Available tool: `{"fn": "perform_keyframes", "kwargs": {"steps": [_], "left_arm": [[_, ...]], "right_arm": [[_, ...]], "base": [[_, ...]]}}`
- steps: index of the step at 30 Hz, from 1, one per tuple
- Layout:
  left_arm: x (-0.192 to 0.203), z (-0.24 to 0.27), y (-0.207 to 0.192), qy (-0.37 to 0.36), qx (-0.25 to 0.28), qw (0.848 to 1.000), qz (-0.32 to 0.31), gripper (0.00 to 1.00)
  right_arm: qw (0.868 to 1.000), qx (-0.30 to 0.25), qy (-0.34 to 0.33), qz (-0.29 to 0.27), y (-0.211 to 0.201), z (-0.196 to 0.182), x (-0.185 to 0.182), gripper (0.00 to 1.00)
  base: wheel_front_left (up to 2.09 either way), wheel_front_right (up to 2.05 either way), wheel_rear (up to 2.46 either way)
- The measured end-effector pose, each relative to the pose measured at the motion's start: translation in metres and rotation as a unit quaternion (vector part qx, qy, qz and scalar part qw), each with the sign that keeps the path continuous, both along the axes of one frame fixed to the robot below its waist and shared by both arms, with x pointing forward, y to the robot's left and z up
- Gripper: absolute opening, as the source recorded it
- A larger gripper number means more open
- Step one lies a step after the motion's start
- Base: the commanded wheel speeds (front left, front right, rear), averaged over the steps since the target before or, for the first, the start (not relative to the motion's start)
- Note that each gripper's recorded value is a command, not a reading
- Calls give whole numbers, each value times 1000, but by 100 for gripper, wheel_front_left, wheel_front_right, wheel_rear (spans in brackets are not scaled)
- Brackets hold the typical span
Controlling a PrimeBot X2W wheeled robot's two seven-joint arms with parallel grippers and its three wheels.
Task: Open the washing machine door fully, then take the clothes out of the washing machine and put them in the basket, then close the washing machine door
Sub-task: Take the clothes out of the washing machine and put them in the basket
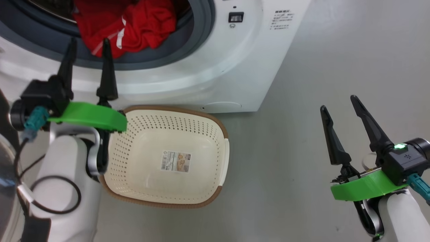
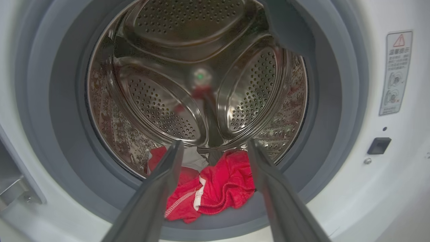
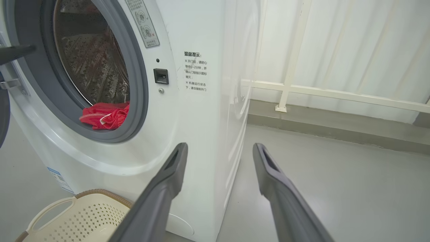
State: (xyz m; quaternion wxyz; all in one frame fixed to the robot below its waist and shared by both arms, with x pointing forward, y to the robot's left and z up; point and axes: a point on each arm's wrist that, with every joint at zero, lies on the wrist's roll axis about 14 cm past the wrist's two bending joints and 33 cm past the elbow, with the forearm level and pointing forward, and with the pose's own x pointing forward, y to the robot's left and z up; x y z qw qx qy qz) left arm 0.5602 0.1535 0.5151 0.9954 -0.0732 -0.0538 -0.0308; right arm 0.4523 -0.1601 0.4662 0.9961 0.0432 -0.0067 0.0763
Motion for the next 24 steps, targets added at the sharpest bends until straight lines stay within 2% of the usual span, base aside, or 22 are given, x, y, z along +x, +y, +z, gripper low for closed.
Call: {"fn": "perform_keyframes", "kwargs": {"steps": [9, 14, 24], "left_arm": [[39, -17, -14, 11, 31, 999, -14, 100], [57, -37, -23, 33, 77, 996, -24, 100], [89, -74, -11, 88, 150, 985, -15, 100]], "right_arm": [[1000, -2, 13, -2, -2, -16, 13, 100], [1000, -2, 22, -5, -4, -26, 17, 100], [999, -2, 43, -5, -4, -45, 20, 100]], "base": [[0, 0, 0], [0, 0, 0], [0, 0, 0]]}}
